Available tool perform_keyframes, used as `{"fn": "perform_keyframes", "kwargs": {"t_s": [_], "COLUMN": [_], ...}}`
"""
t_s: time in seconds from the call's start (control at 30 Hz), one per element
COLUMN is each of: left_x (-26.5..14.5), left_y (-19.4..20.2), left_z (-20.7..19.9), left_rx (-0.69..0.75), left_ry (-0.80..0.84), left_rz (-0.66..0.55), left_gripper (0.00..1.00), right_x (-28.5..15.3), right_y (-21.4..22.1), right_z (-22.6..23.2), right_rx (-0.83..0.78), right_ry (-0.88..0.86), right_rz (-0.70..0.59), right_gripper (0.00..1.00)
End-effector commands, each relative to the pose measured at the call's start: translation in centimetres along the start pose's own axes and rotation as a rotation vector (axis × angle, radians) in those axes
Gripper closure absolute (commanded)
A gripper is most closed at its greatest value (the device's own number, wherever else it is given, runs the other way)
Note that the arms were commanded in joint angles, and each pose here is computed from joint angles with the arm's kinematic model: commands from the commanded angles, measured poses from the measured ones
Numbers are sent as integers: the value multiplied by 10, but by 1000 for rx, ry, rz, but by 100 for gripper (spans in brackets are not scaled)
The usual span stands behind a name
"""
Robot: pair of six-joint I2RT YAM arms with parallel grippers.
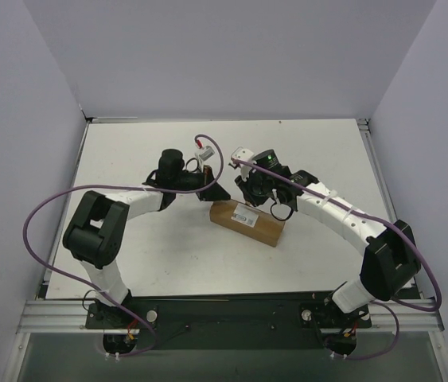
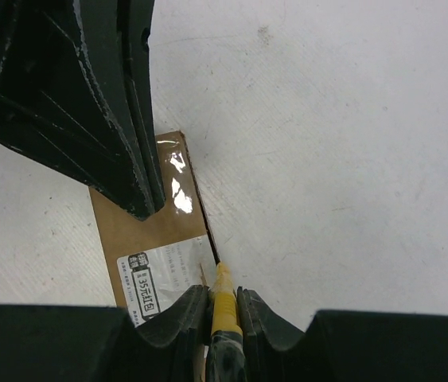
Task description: Unpack the express box
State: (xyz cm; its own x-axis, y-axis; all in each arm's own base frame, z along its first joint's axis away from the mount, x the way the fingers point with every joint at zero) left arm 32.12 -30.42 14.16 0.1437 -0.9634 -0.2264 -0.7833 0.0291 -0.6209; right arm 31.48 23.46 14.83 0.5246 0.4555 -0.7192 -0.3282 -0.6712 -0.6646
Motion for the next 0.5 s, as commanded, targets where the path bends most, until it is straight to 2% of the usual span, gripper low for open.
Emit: {"fn": "perform_keyframes", "kwargs": {"t_s": [0.0, 0.23, 0.47], "left_x": [7, 24, 37], "left_y": [-5, 13, 36], "left_z": [-15, -13, 14], "left_rx": [14, 4, -38], "left_ry": [122, 168, 40], "left_rz": [17, 104, 151], "left_gripper": [100, 100, 100], "right_x": [-10, -15, -16], "right_y": [-10, 3, 8], "right_z": [7, 8, 4], "right_rx": [-42, -94, -56], "right_ry": [-47, -102, -92], "right_rz": [-30, -31, -19], "right_gripper": [100, 100, 100]}}
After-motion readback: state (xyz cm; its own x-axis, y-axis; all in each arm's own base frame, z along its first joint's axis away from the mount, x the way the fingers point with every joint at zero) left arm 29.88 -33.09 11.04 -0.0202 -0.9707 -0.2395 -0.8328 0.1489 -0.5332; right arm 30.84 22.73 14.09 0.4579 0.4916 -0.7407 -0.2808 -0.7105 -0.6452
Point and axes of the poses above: each gripper's point midway between its finger pads, its own x axis out along the fingers, its own z axis along the line the jaws close on, y = z × x, the point moved 1 cm from there along -x, back along the fingers, and after that the axes turned 7 degrees about -x, right-handed, at the moved point
